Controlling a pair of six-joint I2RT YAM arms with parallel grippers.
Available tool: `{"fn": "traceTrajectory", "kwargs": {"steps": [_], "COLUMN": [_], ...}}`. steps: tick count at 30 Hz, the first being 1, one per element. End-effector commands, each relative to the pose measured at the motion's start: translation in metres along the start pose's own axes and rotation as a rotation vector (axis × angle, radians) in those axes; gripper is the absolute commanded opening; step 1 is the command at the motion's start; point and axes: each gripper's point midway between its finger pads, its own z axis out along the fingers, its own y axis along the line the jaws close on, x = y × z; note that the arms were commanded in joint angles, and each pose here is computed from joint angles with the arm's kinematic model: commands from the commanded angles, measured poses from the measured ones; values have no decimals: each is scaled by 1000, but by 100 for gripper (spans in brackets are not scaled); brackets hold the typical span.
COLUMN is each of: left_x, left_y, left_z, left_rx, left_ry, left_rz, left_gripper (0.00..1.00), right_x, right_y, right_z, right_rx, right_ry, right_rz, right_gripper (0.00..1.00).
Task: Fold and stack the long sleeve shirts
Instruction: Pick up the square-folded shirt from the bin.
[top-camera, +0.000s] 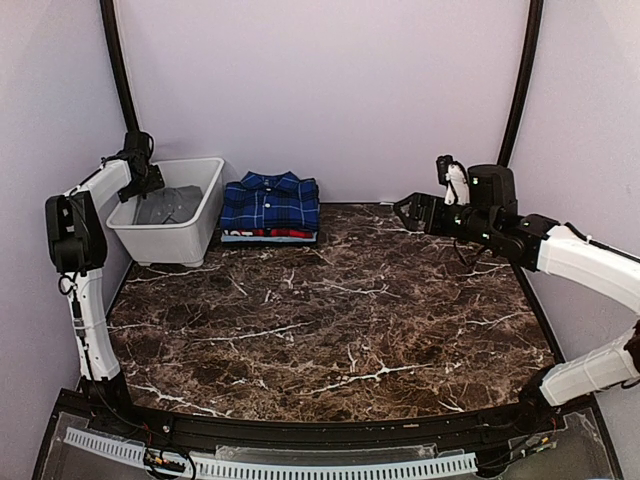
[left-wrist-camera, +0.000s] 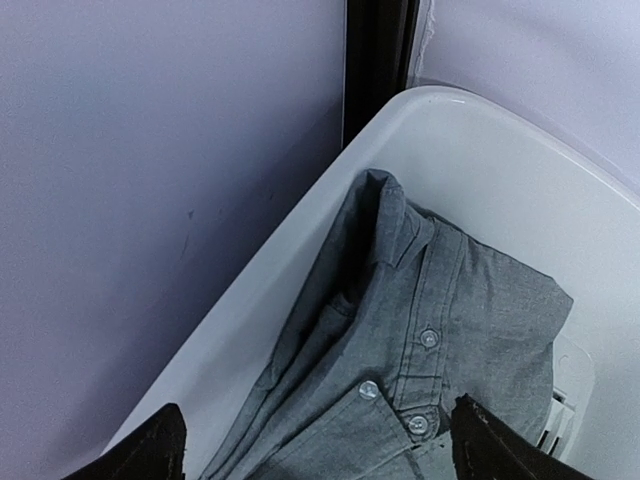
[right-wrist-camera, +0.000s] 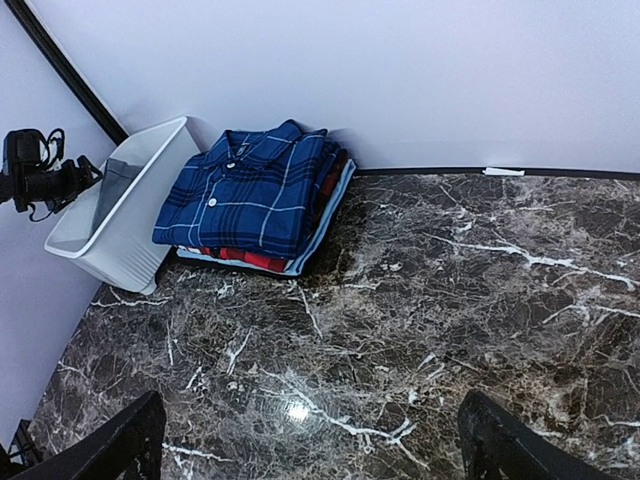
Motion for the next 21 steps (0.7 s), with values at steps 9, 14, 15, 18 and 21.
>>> {"fn": "traceTrajectory", "kwargs": {"steps": [9,14,15,18,21], "left_x": [-13,-5,-2,3,2], "left_y": [-6,-10,-10,-8,-4], "left_z": [34,46,49,56,59], "left_rx": [-37,-34,-37,-55,-83], "left_ry": [-79,-69,-65,-64,-80], "left_rz": [17,15,16,10,1], "left_gripper": [77,67,65,60,56], "right_x": [-5,-1,0,2,4], "right_y": [2,0,0,-1,-2], "right_z": [6,10,10,12,14], "right_rx": [-22,-17,-17,-13,-9], "right_ry": [-30,-20,-18,-12,-7], "right_rz": [-23,-24,-24,-27,-29], "right_gripper": [99,99,99,99,98]}}
